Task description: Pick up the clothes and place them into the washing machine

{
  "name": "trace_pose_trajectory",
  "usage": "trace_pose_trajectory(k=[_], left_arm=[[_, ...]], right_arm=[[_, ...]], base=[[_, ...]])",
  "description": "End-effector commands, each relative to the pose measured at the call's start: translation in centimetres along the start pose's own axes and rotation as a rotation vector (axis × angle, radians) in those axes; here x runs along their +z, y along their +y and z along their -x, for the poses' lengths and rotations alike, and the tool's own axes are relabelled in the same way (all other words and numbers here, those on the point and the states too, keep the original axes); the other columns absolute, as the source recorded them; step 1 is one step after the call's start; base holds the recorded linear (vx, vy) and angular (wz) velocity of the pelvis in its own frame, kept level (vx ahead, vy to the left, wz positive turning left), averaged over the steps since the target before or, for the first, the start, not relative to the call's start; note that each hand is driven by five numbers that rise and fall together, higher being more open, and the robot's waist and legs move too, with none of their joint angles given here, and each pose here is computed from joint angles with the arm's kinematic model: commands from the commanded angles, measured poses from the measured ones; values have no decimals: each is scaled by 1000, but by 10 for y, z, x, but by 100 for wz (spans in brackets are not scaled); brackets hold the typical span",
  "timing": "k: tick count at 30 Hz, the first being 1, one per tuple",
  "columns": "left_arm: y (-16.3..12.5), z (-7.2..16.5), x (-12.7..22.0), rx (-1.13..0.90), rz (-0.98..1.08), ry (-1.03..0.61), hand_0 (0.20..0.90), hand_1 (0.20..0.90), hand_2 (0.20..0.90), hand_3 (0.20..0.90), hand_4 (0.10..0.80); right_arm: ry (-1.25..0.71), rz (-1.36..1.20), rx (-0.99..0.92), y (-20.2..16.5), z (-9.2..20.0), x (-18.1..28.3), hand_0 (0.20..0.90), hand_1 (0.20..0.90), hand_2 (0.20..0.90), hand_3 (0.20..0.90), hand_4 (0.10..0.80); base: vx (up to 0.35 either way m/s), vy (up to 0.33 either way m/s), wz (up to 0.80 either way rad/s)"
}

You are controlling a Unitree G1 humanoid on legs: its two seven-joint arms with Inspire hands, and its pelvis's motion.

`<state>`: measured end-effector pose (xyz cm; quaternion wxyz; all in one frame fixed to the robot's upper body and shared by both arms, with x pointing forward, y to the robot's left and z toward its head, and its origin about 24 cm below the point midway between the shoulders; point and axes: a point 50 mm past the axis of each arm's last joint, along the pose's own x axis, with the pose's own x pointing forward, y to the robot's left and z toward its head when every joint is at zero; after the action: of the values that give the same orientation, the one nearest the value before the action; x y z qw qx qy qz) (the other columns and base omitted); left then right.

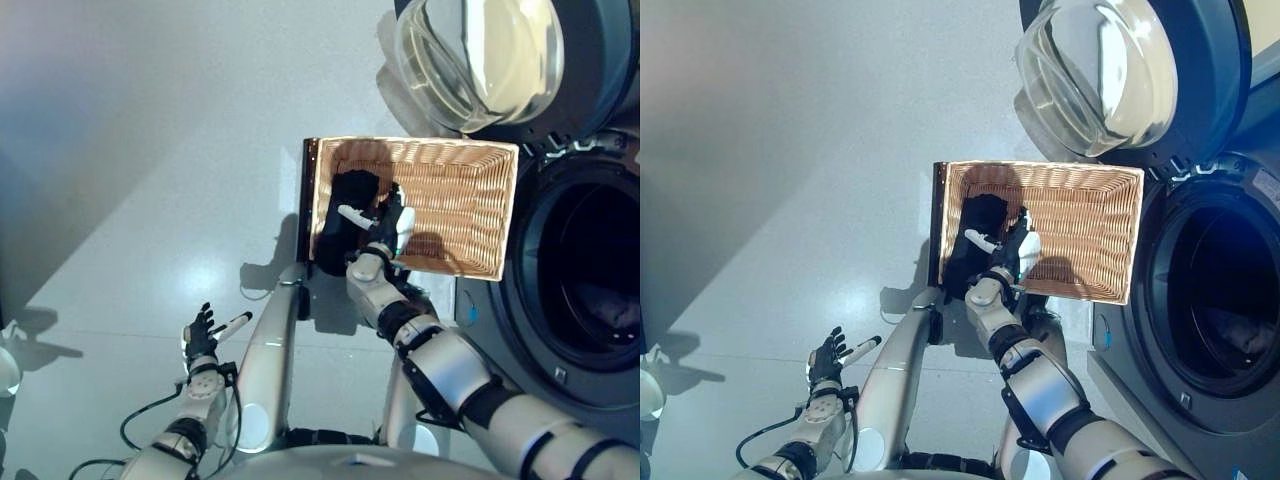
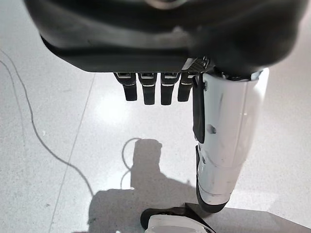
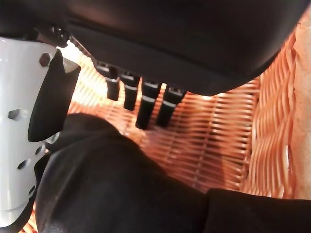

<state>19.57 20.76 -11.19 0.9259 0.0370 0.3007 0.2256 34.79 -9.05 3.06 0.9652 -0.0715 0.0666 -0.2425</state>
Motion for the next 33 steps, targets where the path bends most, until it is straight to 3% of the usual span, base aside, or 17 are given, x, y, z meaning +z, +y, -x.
trace_pose_trajectory(k=[1, 14, 25, 33], left_arm=[[11, 9, -18, 55, -12, 31, 900, 900, 900, 900, 800], [12, 9, -18, 50, -22, 30, 900, 900, 900, 900, 800], [13, 7, -20, 52, -26, 60, 900, 900, 900, 900, 800], [17, 8, -21, 44, -30, 58, 900, 900, 900, 900, 800]], right_arm=[[49, -6, 158, 33, 31, -7, 900, 900, 900, 900, 800], [25, 18, 210, 40, 35, -4, 900, 900, 900, 900, 800], [-8, 22, 471, 67, 63, -3, 900, 900, 900, 900, 800], [-38, 40, 491, 65, 54, 5, 900, 900, 900, 900, 800]], base=[[0, 0, 0], [14, 2, 2], [11, 2, -1], [2, -2, -3]])
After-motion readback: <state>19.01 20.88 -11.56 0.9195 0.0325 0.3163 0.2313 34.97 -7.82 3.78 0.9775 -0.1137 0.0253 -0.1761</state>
